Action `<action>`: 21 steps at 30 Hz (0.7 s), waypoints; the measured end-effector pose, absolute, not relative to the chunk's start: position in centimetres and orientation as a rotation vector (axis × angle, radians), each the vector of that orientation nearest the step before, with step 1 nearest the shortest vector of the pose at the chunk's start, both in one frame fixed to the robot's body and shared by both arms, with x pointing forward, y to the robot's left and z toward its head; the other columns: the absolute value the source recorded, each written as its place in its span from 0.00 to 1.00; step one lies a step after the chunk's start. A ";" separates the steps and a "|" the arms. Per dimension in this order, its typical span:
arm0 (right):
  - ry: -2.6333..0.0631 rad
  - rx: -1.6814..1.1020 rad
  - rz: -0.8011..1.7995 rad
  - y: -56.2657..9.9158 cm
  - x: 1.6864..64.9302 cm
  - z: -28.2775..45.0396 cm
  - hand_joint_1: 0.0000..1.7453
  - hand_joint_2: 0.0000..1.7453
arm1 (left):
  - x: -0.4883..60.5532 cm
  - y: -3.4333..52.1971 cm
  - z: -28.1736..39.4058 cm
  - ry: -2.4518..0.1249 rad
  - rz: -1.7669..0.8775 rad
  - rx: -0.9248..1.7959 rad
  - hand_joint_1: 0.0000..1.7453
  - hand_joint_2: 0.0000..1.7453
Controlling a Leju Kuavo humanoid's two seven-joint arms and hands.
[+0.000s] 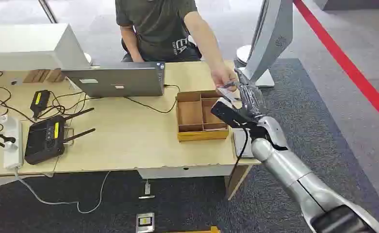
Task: Pass the card to the sensor for recognition and then transmit it.
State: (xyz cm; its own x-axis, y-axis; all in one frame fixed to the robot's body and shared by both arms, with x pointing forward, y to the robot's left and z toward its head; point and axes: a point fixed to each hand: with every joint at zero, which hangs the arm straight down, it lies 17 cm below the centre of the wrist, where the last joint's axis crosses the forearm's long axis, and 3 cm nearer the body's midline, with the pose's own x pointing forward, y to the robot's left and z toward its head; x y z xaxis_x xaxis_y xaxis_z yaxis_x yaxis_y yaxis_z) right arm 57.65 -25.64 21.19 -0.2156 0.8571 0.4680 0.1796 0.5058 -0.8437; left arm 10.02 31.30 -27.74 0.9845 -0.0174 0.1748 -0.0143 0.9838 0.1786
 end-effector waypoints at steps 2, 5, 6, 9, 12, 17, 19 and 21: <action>-1.693 -0.876 0.812 -25.3 57.6 20.8 1.00 1.00 | 10.0 31.3 -27.7 -0.177 -0.002 0.180 0.00 1.00; -1.690 -0.868 0.819 -25.0 57.7 20.5 1.00 1.00 | 10.0 31.3 -27.7 -0.177 -0.002 0.180 0.00 1.00; -1.688 -0.866 0.821 -24.9 57.7 20.4 1.00 1.00 | 10.0 31.3 -27.7 -0.177 -0.002 0.180 0.00 1.00; -1.684 -0.862 0.826 -24.7 57.6 20.2 1.00 1.00 | 10.0 31.3 -27.7 -0.176 -0.002 0.180 0.00 1.00; -1.687 -0.850 0.824 -24.6 57.7 20.0 1.00 1.00 | 10.0 31.3 -27.7 -0.176 0.000 0.180 0.00 1.00; -1.694 -0.837 0.826 -24.2 57.6 19.8 1.00 1.00 | 9.9 31.3 -27.7 -0.175 0.003 0.182 0.00 1.00; -1.692 -0.834 0.830 -24.1 57.6 19.6 1.00 1.00 | 9.9 31.3 -27.7 -0.175 0.003 0.182 0.00 1.00; -1.689 -0.833 0.832 -24.0 57.6 19.5 1.00 1.00 | 9.9 31.3 -27.7 -0.175 0.003 0.182 0.00 1.00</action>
State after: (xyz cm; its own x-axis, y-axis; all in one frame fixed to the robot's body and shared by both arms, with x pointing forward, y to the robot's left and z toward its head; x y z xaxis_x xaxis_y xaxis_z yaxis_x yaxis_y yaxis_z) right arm 57.64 -24.05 19.47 -0.2290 0.8443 0.4844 0.1304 0.5197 -0.8443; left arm 9.93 31.35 -27.75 0.9848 -0.0128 0.1734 -0.0190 0.9834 0.1802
